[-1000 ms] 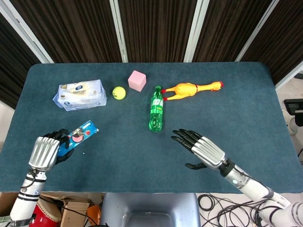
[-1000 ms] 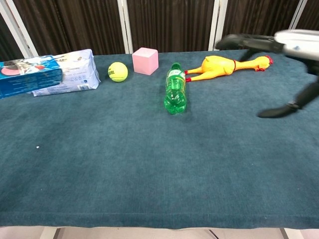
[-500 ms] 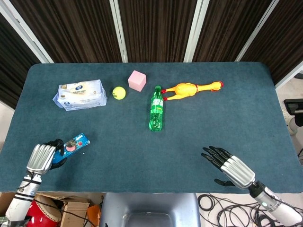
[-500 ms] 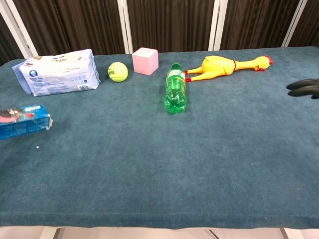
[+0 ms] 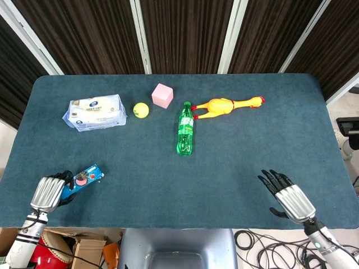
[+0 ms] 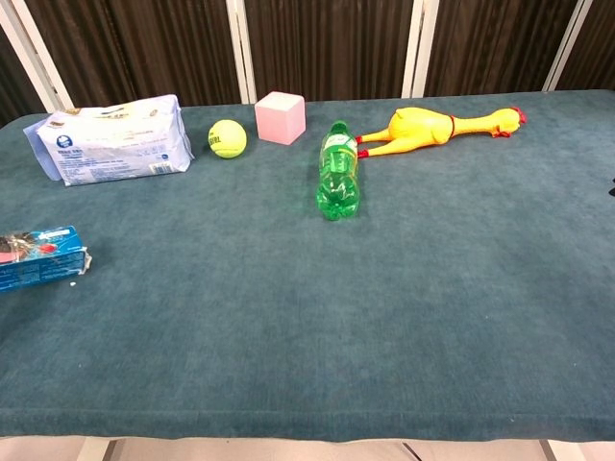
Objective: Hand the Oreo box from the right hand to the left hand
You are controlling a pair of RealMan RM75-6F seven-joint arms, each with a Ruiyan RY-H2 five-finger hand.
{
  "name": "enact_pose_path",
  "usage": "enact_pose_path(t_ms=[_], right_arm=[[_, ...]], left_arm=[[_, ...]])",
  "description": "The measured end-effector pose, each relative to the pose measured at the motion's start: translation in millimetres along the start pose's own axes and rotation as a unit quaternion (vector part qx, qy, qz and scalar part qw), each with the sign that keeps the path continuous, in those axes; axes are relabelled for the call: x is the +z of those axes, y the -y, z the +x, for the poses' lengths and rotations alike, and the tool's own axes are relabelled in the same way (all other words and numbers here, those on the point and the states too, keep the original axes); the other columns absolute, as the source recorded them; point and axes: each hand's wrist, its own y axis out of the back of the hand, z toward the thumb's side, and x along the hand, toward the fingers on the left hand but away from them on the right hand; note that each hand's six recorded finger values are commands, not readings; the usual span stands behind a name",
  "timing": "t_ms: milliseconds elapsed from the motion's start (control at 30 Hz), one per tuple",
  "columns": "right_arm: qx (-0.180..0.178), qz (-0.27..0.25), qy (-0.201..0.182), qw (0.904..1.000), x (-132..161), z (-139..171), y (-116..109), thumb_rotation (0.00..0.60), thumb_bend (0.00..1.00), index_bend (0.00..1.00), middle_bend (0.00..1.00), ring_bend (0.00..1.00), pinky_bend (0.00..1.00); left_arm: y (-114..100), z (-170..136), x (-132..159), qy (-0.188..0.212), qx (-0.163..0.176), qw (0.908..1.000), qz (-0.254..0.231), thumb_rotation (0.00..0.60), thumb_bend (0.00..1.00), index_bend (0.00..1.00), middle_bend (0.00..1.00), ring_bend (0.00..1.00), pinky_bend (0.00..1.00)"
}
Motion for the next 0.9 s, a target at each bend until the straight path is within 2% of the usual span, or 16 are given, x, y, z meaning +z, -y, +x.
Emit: enact_pose_path(t_ms=[100,167,267,633,800,900], right_arm=[[0.004,0.002,-0.004,1.0,2,0,2,0.6,0.12,0.0,0.02,0.01,0.17],[0.007,0.004,-0.006,0.9999,3,0,3,0.6,0.12,0.0,0.02,0.01,0.17],[0.007,0.003,-0.007,1.0,4,-1,2,0.6,0.12,0.0,0.02,0.01,0.17],[-0.015,-0.009,-0.012,0.9998,9,-1,-8,0.6,0.12,0.0,0.02,0.01,0.17],[-0.014,-0.009,-0.012,0.9998,9,-1,-8,0.6,0.12,0.0,0.02,0.01,0.17],[-0.014,-0.01,-0.012,0.9998,9,-1,-8,0.6,0.12,0.0,0.02,0.01,0.17]], left_arm=[[2,0,0,0.003,-0.008,1.0,-0.002,0.6,0.27,0.08,0.1,0.14,0.52],[3,0,0,0.002,-0.009,1.0,-0.003,0.6,0.26,0.03,0.03,0.08,0.46],[3,-1,-3,-0.006,-0.009,0.9999,-0.004,0.6,0.24,0.0,0.0,0.02,0.4],[-4,-14,-3,-0.051,-0.011,0.9986,0.011,0.6,0.21,0.0,0.0,0.0,0.29],[2,-13,-2,-0.05,-0.028,0.9983,0.01,0.6,0.18,0.0,0.0,0.0,0.28],[1,-13,2,-0.044,-0.019,0.9988,0.008,0.6,0.15,0.0,0.0,0.0,0.28]])
